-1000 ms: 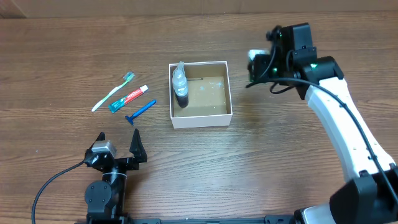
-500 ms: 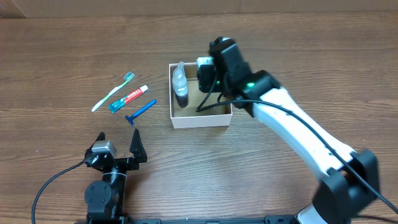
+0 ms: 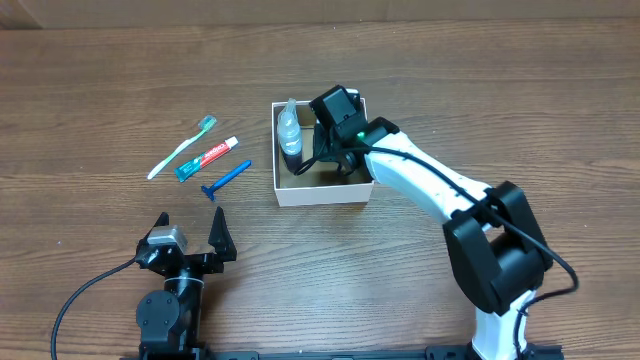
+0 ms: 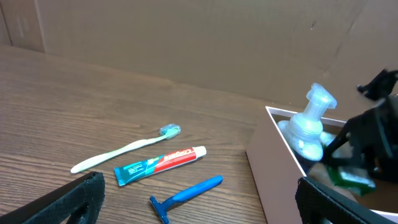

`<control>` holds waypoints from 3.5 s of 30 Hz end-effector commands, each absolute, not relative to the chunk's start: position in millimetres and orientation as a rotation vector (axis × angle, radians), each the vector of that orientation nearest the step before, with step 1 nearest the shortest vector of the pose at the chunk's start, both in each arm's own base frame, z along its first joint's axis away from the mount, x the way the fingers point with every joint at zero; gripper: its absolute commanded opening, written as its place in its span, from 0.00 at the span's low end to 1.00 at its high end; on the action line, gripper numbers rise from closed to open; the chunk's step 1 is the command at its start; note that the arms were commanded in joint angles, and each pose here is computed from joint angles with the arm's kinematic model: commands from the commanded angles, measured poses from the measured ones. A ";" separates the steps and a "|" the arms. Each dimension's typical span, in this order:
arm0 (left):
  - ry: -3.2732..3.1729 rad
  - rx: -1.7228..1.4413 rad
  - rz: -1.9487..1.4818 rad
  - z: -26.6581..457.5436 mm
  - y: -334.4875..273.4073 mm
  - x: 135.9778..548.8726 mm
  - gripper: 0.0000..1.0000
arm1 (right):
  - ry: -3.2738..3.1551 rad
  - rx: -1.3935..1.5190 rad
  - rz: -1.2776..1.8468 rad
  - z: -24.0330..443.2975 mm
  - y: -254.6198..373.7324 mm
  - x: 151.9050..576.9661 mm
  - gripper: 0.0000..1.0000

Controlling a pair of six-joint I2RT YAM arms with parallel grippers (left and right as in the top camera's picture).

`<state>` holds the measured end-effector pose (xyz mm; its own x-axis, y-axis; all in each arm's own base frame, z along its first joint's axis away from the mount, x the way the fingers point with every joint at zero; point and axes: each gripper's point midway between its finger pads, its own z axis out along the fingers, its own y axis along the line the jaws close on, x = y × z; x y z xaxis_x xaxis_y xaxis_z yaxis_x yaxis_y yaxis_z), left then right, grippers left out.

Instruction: Pack container

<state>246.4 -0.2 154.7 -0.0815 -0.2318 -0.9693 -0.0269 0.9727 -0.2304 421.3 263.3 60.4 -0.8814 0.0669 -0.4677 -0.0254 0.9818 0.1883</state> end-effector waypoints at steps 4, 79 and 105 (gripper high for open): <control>1.639 -0.189 -0.165 156.1 0.3 246.1 1.00 | 2.634 0.039 0.237 46.5 265.6 430.0 0.54; 2.046 -0.161 -0.307 229.1 -26.8 264.7 1.00 | 2.637 1.022 -0.178 185.7 -84.3 363.0 1.00; 2.670 0.605 -0.094 135.4 -29.3 349.4 1.00 | 2.637 1.022 -0.178 185.7 -84.3 363.0 1.00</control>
